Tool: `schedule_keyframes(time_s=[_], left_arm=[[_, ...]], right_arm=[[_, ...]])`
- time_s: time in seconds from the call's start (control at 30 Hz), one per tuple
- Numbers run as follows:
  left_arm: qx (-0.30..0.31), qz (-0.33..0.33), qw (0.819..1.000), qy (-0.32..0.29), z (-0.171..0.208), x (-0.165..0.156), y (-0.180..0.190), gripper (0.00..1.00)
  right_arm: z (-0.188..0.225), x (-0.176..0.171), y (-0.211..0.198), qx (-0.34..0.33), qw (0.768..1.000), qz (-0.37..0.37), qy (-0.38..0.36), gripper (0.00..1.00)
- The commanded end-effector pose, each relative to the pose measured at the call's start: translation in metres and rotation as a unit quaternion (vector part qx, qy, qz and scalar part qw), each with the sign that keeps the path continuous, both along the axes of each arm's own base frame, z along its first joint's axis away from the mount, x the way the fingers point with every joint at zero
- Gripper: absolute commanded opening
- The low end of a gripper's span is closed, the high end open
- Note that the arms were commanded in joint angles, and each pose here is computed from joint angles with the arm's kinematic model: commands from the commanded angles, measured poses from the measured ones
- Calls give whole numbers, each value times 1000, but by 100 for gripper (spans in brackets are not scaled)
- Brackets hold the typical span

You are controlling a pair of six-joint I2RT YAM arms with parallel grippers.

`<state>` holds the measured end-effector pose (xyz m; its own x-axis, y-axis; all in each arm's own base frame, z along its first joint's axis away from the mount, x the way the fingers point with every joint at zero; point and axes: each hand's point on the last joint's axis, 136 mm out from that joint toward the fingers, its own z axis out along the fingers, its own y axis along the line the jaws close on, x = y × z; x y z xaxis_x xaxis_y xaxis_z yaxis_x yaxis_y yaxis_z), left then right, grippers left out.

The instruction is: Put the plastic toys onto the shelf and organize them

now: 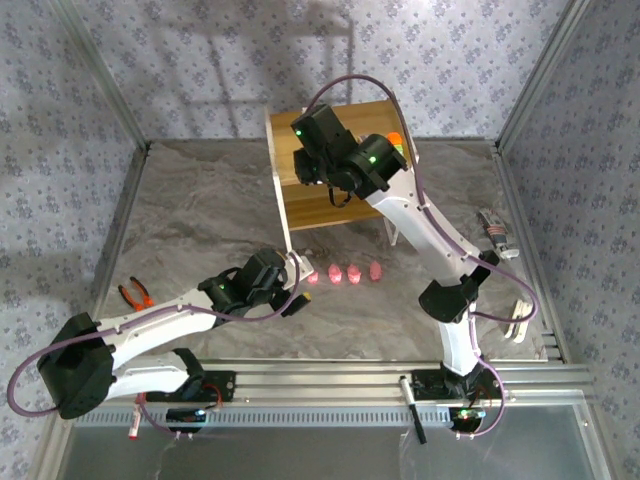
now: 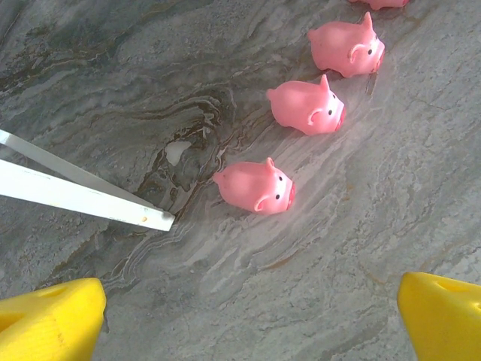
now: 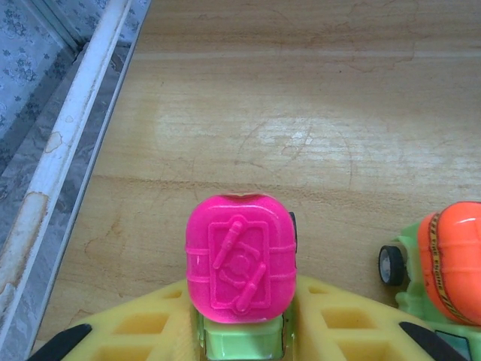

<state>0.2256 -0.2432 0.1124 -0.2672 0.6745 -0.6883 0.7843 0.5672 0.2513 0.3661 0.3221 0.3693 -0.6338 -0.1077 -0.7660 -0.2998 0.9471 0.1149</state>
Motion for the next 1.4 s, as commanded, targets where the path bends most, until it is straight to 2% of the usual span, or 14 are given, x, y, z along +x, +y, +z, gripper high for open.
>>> schedule_keyframes(time_s=[0.0, 0.37, 0.87, 1.13, 1.37], left_arm=[[-14, -1, 1000, 0, 5, -2, 0, 100], [-14, -1, 1000, 1, 5, -2, 1, 100], [-11, -2, 1000, 4, 2, -3, 0, 100], [-7, -5, 1000, 12, -1, -3, -2, 100], [0, 0, 1000, 16, -5, 0, -3, 100]], right_arm=[[-1, 0, 1, -7, 1000, 8, 1, 34], [4, -3, 3, -4, 1000, 12, -2, 40], [37, -12, -9, 4, 999, 6, -39, 44], [62, -45, -26, 0, 997, 6, -81, 46], [48, -79, -57, 4, 996, -4, -92, 51]])
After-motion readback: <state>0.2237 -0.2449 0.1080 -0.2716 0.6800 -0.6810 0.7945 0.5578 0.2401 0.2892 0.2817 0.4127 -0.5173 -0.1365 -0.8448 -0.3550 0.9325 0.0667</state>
